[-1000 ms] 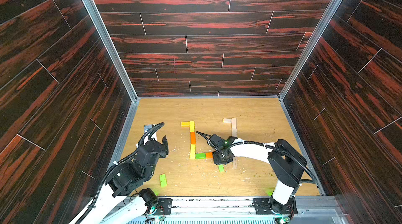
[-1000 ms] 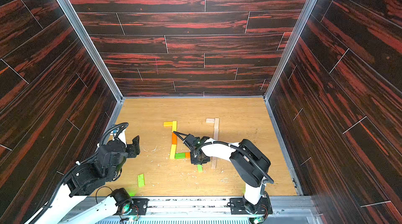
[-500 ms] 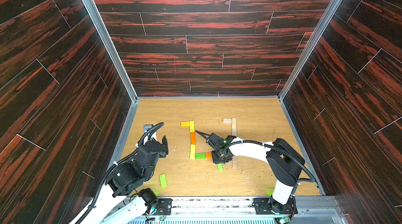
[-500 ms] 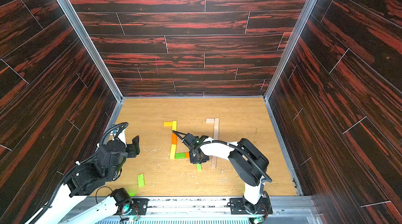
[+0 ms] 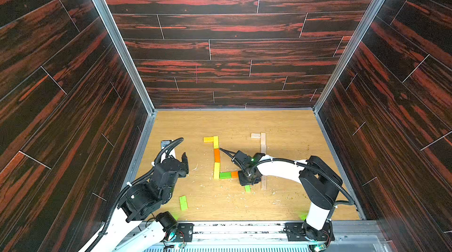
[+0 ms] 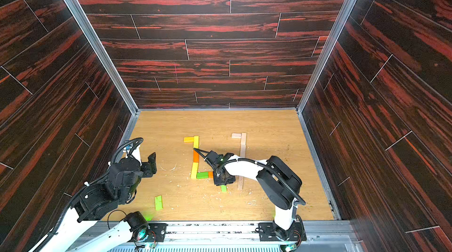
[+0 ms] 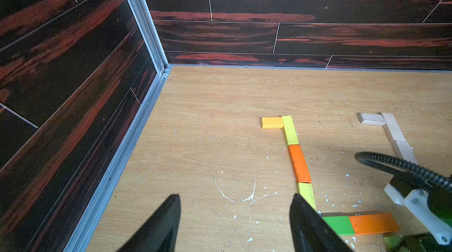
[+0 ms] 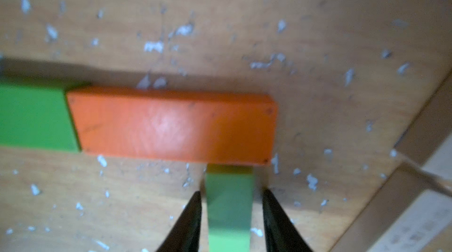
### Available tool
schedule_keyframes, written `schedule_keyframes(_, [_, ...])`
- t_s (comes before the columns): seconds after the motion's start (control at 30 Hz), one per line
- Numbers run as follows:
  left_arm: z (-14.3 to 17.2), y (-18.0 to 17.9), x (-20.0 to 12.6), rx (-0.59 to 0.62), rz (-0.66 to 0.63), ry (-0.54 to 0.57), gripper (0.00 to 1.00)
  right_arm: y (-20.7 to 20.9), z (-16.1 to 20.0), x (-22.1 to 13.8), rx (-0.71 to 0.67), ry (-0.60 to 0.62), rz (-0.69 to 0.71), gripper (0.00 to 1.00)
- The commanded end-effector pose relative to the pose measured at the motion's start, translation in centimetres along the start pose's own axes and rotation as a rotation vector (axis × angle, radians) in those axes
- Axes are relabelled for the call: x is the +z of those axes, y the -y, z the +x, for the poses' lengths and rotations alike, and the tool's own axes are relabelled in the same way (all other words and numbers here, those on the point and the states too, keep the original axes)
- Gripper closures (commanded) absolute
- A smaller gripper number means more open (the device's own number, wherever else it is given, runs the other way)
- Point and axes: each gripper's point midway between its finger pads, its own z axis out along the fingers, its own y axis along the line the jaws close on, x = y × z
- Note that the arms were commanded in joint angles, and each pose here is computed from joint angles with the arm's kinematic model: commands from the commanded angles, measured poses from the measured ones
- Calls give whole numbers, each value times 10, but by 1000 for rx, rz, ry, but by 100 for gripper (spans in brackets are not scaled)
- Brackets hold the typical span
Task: Assemble a giraffe with building blocks
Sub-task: Assemble the building block at the center of the board.
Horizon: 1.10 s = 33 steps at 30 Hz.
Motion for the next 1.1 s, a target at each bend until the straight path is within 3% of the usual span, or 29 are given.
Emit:
schedule_keyframes(0.0, [1, -3, 1, 2, -14, 1, 27, 1, 12, 2, 9, -38, 10, 62])
schedule_keyframes(0.4, [-1, -4, -1, 6, -16, 3, 27, 7, 10, 3, 4, -29, 40, 74])
schedule_keyframes(1.07, [-3, -3, -1, 6, -16, 8, 27, 16, 2, 2, 11, -14, 50, 76])
